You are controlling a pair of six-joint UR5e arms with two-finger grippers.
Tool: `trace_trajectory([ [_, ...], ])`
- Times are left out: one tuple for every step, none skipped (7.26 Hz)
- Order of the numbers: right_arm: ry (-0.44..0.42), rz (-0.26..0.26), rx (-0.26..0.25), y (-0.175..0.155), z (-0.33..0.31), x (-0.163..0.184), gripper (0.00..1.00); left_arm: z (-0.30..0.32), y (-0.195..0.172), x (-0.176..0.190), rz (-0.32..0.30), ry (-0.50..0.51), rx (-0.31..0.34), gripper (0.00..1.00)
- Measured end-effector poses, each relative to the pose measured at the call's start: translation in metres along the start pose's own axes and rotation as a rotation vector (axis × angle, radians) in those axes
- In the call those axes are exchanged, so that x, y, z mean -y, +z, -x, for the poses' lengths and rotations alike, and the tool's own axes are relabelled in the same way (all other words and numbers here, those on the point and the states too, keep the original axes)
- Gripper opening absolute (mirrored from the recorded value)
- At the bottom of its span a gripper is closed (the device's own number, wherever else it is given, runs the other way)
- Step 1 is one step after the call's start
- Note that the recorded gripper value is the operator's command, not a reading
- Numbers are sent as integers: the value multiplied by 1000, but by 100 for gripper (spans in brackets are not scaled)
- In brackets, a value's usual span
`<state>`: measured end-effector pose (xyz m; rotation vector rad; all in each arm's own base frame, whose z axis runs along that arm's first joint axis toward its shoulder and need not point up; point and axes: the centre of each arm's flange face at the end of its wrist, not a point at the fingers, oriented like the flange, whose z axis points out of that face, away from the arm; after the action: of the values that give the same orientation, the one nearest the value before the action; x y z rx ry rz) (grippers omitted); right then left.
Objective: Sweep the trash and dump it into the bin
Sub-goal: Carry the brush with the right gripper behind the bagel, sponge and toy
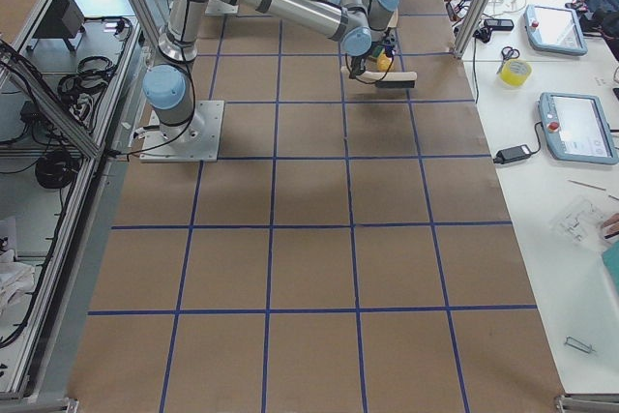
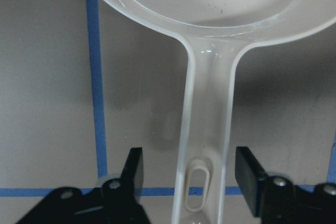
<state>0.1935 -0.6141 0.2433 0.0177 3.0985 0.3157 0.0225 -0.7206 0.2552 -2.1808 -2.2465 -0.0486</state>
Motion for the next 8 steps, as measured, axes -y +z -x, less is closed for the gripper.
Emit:
trace_trajectory([
  [16,1,-4,2,18,-4,0,0,0,-1,0,2,-1,49],
  [33,2,-3,4,36,-9,0,0,1,-1,0,3,-1,46],
  [51,5,5,7,53,-15,0,-1,1,-1,0,5,-2,45],
  [68,8,9,9,68,-20,0,-1,2,-1,0,6,-4,44],
  [83,11,7,12,82,-25,0,-1,3,-1,0,7,-5,36],
  [100,14,9,15,98,-30,0,-1,3,-1,0,7,-5,31],
  [115,11,16,17,120,-32,0,-1,2,-1,0,9,-3,30],
  [123,2,20,17,145,-31,0,-1,2,-1,0,11,-3,30],
])
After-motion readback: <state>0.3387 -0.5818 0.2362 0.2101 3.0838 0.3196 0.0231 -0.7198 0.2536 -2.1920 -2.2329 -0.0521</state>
